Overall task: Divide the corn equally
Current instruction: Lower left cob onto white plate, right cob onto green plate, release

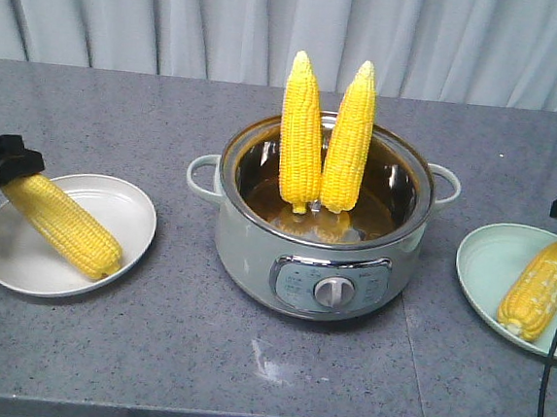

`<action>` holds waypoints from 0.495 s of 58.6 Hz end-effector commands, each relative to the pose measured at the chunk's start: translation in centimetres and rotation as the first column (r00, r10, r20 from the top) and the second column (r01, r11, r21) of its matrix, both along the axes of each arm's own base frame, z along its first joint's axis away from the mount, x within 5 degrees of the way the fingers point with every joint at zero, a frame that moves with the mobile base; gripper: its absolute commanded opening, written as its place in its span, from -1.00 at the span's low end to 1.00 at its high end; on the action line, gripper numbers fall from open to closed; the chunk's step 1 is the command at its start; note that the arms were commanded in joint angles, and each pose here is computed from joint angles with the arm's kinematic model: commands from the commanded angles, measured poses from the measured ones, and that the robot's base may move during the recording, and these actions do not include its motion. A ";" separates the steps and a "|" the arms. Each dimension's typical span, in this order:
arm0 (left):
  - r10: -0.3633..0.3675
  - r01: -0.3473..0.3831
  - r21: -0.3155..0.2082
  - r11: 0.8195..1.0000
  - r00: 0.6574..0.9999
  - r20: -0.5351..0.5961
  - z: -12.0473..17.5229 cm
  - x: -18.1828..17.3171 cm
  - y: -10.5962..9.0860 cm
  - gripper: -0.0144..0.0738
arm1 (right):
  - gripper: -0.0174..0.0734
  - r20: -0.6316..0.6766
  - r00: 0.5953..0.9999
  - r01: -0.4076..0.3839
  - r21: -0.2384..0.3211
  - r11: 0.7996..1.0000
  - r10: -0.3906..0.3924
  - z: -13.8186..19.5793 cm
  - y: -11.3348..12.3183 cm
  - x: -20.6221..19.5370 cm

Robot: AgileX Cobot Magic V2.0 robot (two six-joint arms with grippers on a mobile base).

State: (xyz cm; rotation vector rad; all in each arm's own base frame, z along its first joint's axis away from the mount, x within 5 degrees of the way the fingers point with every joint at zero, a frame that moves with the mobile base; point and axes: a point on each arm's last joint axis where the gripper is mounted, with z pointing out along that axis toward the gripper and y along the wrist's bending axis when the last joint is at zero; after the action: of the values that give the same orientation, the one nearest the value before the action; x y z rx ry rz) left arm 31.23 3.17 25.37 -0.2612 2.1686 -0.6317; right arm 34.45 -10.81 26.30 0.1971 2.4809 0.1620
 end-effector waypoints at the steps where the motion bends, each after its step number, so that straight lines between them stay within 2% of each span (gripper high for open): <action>1: -0.005 0.005 0.013 1.000 0.999 0.053 1.7 -0.1 0.0 0.04 | 0.62 0.127 0.992 0.033 -0.045 0.998 -0.027 3.0 -0.3 0.0; 10: -0.002 0.002 0.013 1.000 0.999 0.053 1.7 -0.1 0.0 0.49 | 0.62 0.205 0.977 0.069 -0.080 0.994 -0.052 4.3 -0.5 -0.2; 16: -0.003 0.002 0.014 1.000 0.998 0.057 1.8 0.0 -0.1 0.66 | 0.62 0.275 0.959 0.101 -0.104 0.989 -0.069 5.7 -0.6 -0.5; 29: -0.009 0.005 0.033 0.999 0.994 0.113 3.5 0.7 0.1 0.64 | 0.62 0.369 0.926 0.141 -0.136 0.981 -0.082 8.0 -0.5 -1.3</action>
State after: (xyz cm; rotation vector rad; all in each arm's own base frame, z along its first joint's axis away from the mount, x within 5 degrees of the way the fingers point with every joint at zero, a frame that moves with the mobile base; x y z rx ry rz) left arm 31.63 3.29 26.16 -0.2492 2.1450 -0.6222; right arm 33.77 -11.18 30.91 0.2142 2.2372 0.0088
